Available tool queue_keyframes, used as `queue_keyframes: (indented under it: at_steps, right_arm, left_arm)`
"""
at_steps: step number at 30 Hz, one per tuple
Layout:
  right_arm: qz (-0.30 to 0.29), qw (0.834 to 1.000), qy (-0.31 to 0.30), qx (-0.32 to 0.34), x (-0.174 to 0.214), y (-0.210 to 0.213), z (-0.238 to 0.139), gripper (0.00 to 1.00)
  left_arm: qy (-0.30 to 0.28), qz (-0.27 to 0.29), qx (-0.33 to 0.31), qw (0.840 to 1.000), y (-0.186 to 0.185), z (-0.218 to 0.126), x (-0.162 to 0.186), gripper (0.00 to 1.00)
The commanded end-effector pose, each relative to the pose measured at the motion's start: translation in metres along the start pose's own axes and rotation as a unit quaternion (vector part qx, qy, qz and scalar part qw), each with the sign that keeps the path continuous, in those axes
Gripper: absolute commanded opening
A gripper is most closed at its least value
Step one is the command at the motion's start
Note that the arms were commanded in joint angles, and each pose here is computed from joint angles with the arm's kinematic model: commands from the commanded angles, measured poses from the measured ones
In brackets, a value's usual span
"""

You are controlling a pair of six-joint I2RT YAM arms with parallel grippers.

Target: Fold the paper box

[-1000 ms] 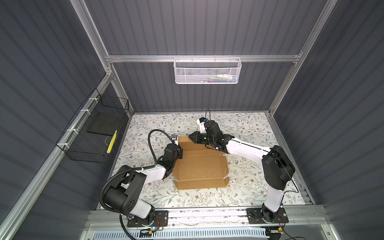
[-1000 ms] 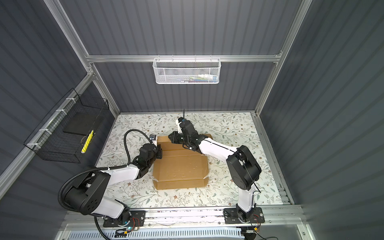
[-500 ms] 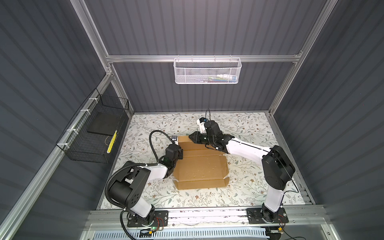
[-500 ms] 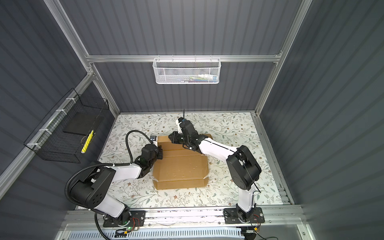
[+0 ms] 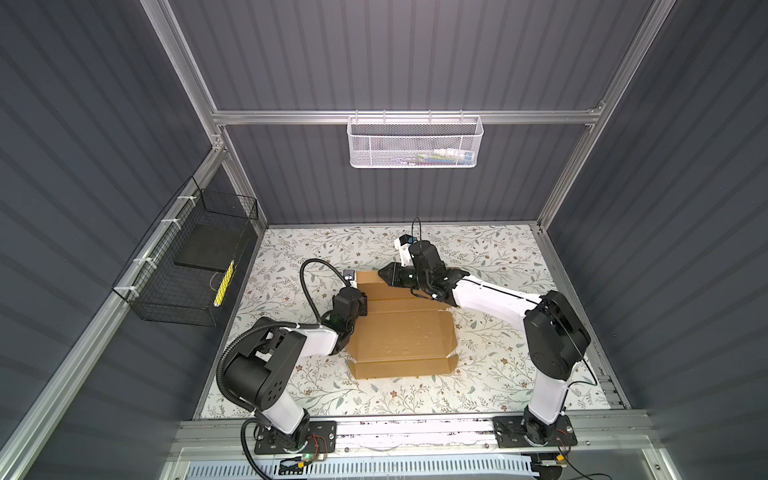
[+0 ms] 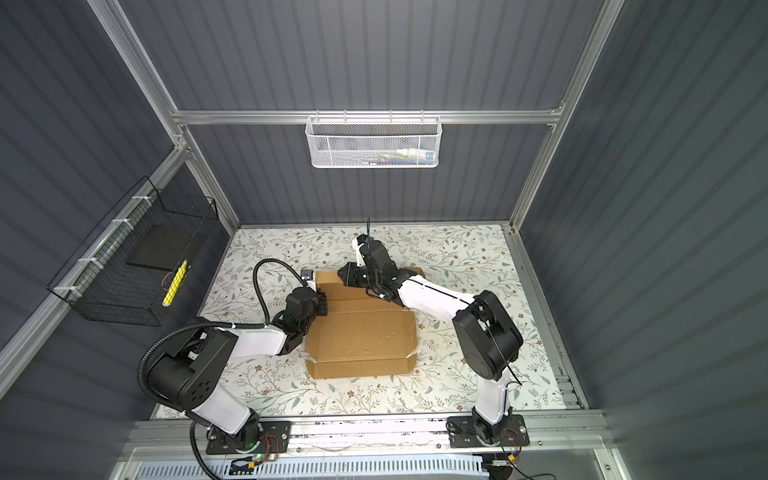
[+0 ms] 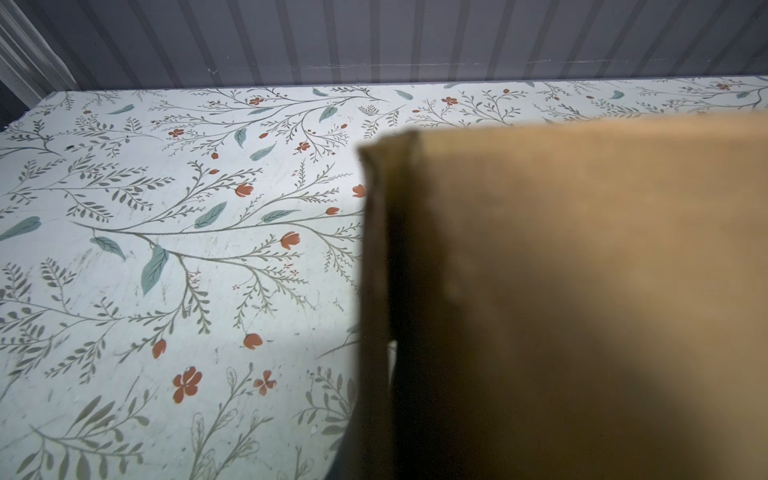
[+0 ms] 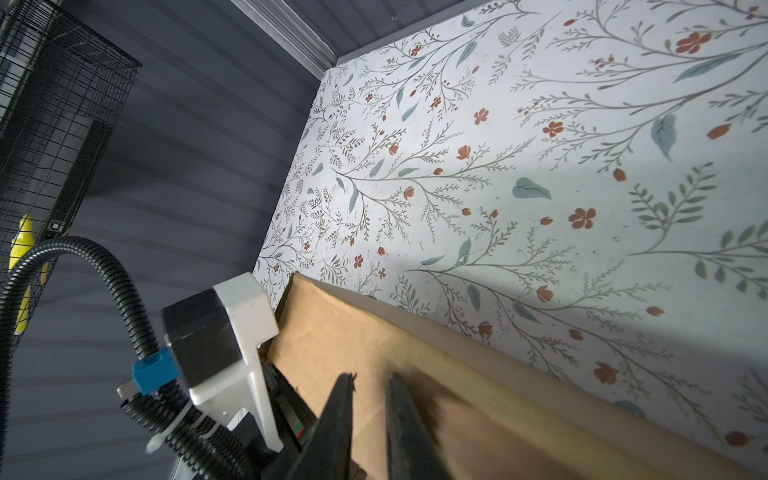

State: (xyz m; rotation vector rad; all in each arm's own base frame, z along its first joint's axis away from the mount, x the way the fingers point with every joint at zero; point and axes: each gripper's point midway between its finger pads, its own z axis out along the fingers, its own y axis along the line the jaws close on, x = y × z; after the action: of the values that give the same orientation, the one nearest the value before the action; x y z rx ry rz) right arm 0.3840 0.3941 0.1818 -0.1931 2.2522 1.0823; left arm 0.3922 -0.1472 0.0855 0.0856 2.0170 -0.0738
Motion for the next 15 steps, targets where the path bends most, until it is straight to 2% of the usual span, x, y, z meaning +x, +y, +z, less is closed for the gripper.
queue_keyframes:
  at_steps: [1, 9, 11, 15]
  right_arm:
    - [0.008, 0.999, 0.026, 0.028, 0.0143, -0.0179, 0.0081, 0.20]
    - [0.008, 0.999, 0.027, 0.027, 0.0143, -0.0176, 0.0078, 0.20]
    - [0.007, 0.999, 0.027, 0.025, 0.0142, -0.0166, 0.0080, 0.20]
    - [0.006, 0.999, 0.026, 0.025, 0.0132, -0.0160, 0.0072, 0.20]
  left_arm:
    - [-0.020, -0.013, -0.015, 1.000, 0.0028, 0.0029, -0.0115, 0.10]
    - [-0.021, -0.013, -0.016, 1.000, 0.0031, 0.0022, -0.0128, 0.01]
    - [-0.021, -0.014, -0.015, 1.000, 0.0028, 0.0025, -0.0127, 0.03]
    - [-0.017, -0.016, -0.013, 1.000, 0.0026, 0.0024, -0.0104, 0.16]
